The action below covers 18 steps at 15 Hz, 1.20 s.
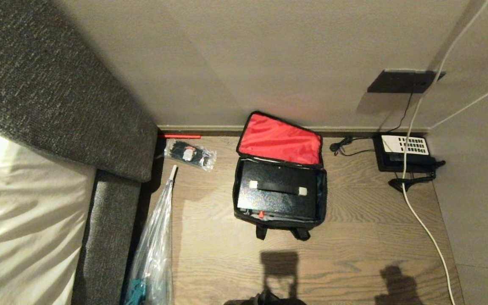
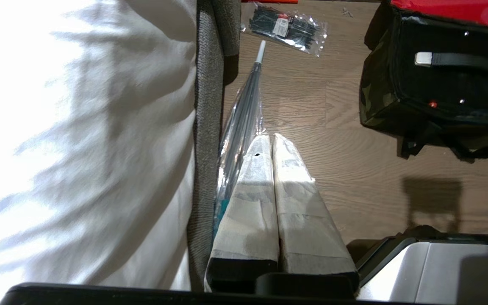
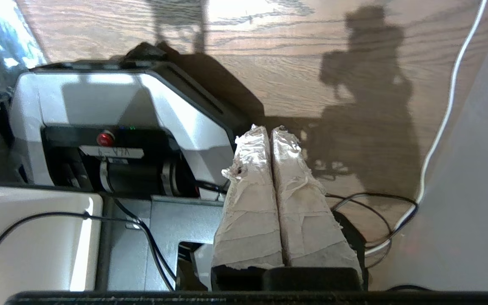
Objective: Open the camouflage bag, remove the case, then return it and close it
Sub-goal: Close the top of the storage box
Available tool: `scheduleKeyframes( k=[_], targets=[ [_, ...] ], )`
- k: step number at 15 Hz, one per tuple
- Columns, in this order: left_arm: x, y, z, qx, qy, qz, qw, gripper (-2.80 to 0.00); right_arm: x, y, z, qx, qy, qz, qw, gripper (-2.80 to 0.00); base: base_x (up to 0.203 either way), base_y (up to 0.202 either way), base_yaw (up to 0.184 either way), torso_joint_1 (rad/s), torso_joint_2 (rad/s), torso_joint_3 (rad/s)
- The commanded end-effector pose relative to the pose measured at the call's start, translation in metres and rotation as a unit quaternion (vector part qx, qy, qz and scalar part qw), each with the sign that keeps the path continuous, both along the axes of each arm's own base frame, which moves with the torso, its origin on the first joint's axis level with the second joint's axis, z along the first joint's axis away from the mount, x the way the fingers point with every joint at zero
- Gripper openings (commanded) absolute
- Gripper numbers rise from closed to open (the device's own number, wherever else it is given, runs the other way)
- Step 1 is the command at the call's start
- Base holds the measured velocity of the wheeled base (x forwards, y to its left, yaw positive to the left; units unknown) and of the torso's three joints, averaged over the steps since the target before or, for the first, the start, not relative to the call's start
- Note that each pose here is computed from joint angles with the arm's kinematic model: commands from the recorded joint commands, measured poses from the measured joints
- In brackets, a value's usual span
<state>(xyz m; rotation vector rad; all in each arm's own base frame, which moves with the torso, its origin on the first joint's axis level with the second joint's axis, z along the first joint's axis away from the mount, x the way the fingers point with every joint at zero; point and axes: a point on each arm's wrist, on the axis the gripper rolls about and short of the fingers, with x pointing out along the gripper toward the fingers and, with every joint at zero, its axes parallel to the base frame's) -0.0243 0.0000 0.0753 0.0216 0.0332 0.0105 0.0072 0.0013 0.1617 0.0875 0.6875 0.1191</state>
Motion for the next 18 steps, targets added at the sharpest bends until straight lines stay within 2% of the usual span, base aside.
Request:
scheduleKeyframes(
  k=[1, 6, 13, 16, 18],
  targets=[
    [0.0, 0.0, 0.0001, -0.002, 0.0, 0.001, 1.0, -2.8, -0.0003, 0.0, -0.0015, -0.001, 0.004, 0.001, 1.0, -2.8, 0.172, -0.115, 0.0, 0.002, 0.0, 0.002],
    [0.0, -0.0001, 0.0001, -0.003, 0.0, 0.0, 1.0, -2.8, -0.0028, -0.0005, -0.0026, -0.001, 0.002, 0.001, 1.0, -2.8, 0.174, -0.17, 0.002, 0.004, 0.0, 0.001],
    [-0.0001, -0.0001, 0.0005, -0.002, -0.001, -0.002, 1.0, -2.8, -0.0042, -0.0007, -0.0063, -0.003, 0.006, 0.002, 1.0, -2.8, 0.0, 0.0, 0.0, 0.0, 0.0, 0.0],
    [-0.0001, -0.0001, 0.0005, -0.015, -0.001, 0.0, 0.9999, -2.8, -0.0042, -0.0008, -0.0071, -0.004, 0.007, 0.002, 1.0, -2.8, 0.0, 0.0, 0.0, 0.0, 0.0, 0.0],
    [-0.0001, -0.0001, 0.0005, -0.01, -0.001, 0.0, 0.9999, -2.8, -0.0042, -0.0008, -0.0071, -0.004, 0.007, 0.002, 1.0, -2.8, -0.003, 0.13, 0.001, 0.004, 0.0, 0.007]
  ],
)
